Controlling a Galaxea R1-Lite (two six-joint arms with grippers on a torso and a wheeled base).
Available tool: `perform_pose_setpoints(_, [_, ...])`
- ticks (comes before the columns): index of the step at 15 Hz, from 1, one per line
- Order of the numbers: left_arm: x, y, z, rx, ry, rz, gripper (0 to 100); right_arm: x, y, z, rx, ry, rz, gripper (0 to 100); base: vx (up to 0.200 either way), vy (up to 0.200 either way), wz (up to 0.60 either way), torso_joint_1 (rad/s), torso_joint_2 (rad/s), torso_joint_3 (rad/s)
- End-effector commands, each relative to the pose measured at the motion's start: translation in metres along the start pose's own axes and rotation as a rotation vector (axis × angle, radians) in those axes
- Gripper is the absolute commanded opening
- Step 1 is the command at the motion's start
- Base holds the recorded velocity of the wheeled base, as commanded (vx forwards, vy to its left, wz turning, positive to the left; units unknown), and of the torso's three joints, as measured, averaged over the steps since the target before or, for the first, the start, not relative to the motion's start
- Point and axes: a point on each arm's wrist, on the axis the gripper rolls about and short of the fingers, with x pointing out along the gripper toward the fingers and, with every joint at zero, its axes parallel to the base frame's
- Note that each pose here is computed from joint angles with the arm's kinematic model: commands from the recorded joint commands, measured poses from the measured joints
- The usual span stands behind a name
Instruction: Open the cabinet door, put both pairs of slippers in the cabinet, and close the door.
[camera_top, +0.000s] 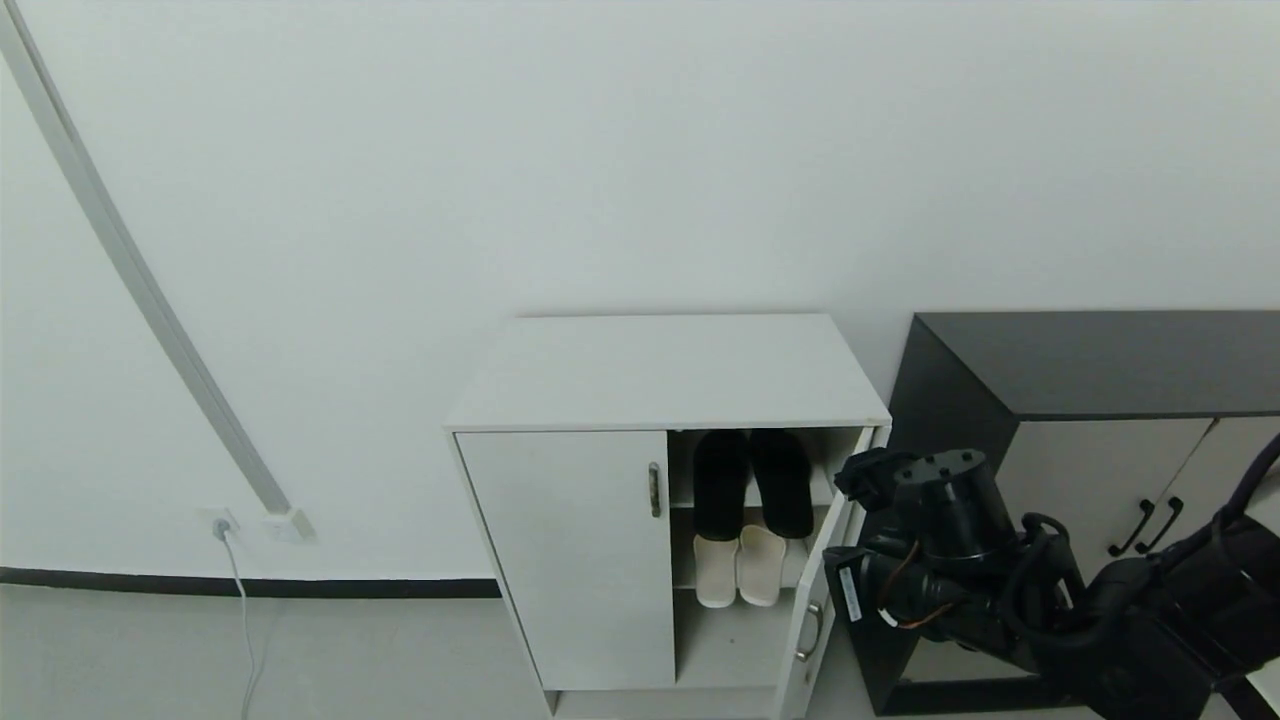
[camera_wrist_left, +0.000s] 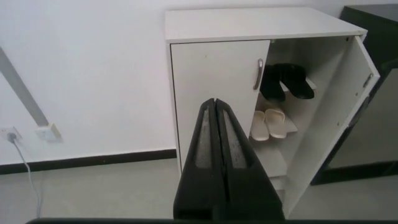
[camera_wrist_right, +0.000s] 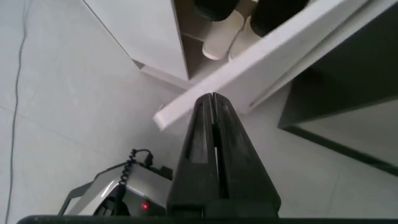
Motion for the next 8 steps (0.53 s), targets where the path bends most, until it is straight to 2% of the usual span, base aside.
perform_pose_setpoints(1, [0.0, 0.0, 0.0, 0.0, 0.0, 0.001, 0, 0.005, -0.001, -0.005, -0.003, 0.022, -0.004, 0, 0.0, 0.0, 0.0, 0.0, 0.0, 0.0])
perform_pose_setpoints(8, [0.0, 0.0, 0.0, 0.001, 0.0, 0.0, 0, 0.049, 0.0, -0.005, 0.015, 0.001, -0.019, 0, 0.0, 0.0, 0.0, 0.0, 0.0, 0.0])
